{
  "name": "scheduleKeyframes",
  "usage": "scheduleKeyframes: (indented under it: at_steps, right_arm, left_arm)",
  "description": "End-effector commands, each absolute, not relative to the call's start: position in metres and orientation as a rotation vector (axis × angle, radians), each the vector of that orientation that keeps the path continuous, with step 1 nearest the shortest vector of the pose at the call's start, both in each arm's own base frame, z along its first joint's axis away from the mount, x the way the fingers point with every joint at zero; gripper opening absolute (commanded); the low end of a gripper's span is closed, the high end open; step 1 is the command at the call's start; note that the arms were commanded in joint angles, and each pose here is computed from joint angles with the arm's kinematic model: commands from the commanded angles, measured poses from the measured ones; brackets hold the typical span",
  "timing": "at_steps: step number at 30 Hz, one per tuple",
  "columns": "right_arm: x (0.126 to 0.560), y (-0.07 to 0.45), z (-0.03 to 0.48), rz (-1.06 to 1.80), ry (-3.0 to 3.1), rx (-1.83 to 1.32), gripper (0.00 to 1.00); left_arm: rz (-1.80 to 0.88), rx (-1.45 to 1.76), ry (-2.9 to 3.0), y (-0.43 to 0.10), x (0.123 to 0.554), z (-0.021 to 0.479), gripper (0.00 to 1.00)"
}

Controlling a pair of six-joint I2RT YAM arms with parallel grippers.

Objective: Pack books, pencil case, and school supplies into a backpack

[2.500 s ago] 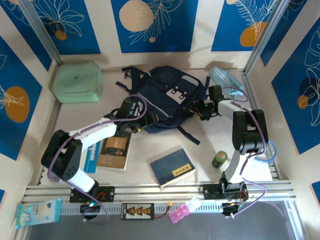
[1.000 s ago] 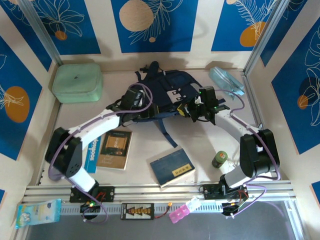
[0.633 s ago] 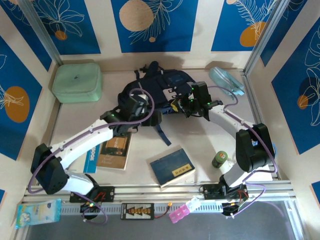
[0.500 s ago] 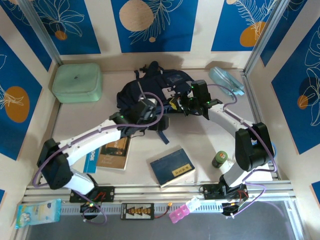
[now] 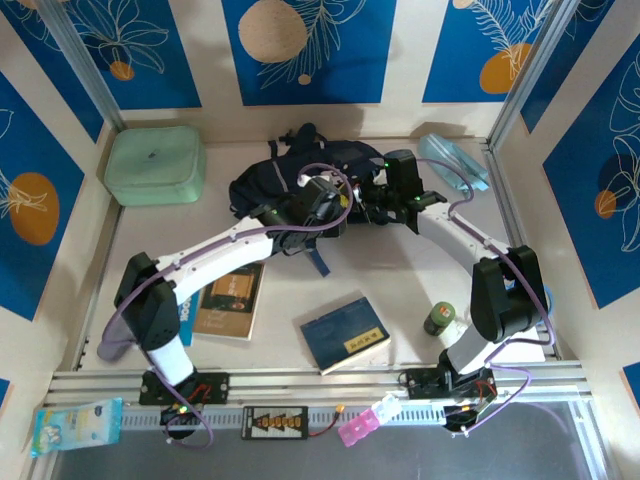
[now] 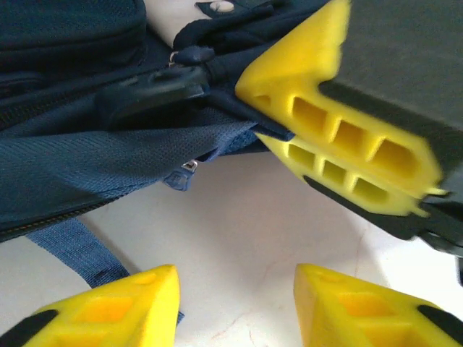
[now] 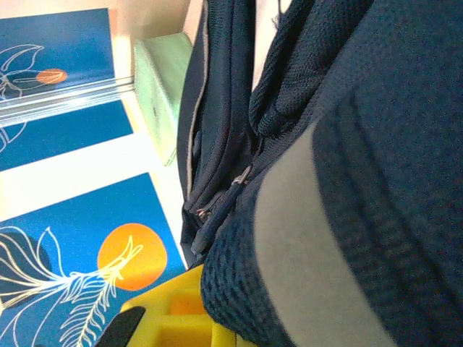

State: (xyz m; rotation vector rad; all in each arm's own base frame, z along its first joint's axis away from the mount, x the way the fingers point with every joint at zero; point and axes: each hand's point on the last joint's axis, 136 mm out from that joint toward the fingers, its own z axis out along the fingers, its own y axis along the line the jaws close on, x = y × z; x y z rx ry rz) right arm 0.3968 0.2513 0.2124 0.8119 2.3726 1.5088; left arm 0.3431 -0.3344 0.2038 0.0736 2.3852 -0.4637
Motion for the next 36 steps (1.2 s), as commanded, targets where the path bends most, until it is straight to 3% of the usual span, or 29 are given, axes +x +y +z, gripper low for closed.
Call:
scheduleKeyframes:
  at_steps: [1, 12, 36]
  right_arm:
    - [0.396, 0.266, 0.262, 1.692, 2.302, 0.673, 0.0]
    - [0.4, 0.264, 0.275, 1.717, 2.291, 0.674, 0.0]
    - [0.395, 0.27, 0.269, 1.717, 2.33, 0.686, 0.0]
  left_arm:
    - [-0.328, 0.063, 2.388, -0.32, 0.355, 0.204, 0.41]
    - [-0.268, 0.087, 2.366, -0.321, 0.384, 0.21, 0.31]
    - [-0.167, 0.015, 2.239, -0.309, 0.408, 0.22, 0.25]
